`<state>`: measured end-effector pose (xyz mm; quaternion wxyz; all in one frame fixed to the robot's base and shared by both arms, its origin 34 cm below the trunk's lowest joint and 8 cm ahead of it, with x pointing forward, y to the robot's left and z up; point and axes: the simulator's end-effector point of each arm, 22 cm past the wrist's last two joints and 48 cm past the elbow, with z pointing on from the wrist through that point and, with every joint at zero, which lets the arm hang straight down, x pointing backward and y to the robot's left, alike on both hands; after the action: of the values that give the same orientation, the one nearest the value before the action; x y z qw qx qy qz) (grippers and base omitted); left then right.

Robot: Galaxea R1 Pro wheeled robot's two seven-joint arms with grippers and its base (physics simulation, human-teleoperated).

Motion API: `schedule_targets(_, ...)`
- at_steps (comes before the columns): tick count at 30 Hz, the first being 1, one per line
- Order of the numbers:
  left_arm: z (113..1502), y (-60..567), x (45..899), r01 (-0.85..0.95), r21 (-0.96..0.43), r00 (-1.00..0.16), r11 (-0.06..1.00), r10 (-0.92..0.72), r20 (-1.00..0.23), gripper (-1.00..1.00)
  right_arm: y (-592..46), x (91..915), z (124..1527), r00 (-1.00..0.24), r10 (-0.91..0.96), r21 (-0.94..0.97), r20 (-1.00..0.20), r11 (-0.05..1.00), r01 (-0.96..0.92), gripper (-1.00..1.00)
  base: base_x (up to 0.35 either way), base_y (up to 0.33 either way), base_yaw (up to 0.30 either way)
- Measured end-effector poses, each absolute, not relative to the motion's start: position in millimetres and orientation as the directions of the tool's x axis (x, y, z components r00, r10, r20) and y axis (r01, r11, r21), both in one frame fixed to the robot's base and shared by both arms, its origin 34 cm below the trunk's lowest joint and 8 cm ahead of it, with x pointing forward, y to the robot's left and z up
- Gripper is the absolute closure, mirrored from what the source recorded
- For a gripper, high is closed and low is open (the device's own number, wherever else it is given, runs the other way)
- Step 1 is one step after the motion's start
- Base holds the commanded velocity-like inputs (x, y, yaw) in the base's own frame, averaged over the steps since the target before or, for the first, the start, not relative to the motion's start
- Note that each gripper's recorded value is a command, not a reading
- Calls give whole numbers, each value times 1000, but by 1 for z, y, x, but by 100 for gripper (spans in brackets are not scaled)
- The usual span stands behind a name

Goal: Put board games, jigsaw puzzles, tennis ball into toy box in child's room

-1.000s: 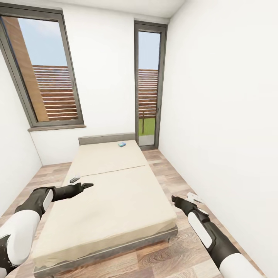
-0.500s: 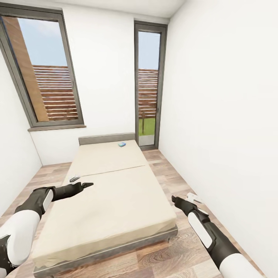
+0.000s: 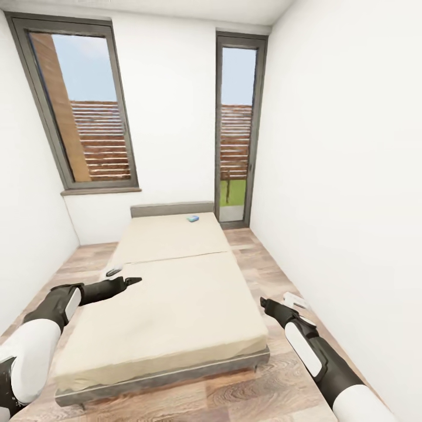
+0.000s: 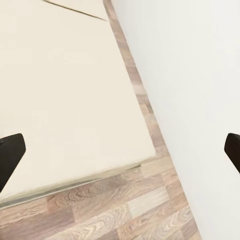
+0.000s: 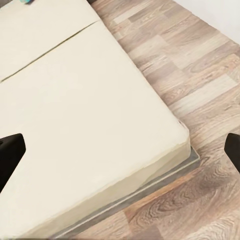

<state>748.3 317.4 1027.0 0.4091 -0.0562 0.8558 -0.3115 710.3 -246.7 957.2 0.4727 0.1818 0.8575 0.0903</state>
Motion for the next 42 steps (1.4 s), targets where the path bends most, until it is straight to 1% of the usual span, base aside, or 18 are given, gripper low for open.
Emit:
schedule_targets(7, 1026, 317, 748, 157, -579, -660, 800, -351, -664, -100, -247, 710, 957, -486, 399, 328, -778, 917, 228, -100, 14, -299, 183)
schedule_targets(33, 1015, 317, 747, 147, -581, -671, 801, -351, -653, -100, -247, 709, 947, -499, 397, 321, -771, 918, 233, -100, 116, -159, 24)
schedule_targets(38, 1015, 317, 747, 146, -581, -672, 800, -351, -652, -100, -247, 709, 948, -499, 396, 322, -771, 918, 232, -100, 50, -47, 202)
schedule_targets(42, 1015, 316, 747, 147, -582, -672, 800, -351, -652, -100, -246, 709, 947, -499, 396, 322, -771, 918, 231, -100, 114, -195, 271)
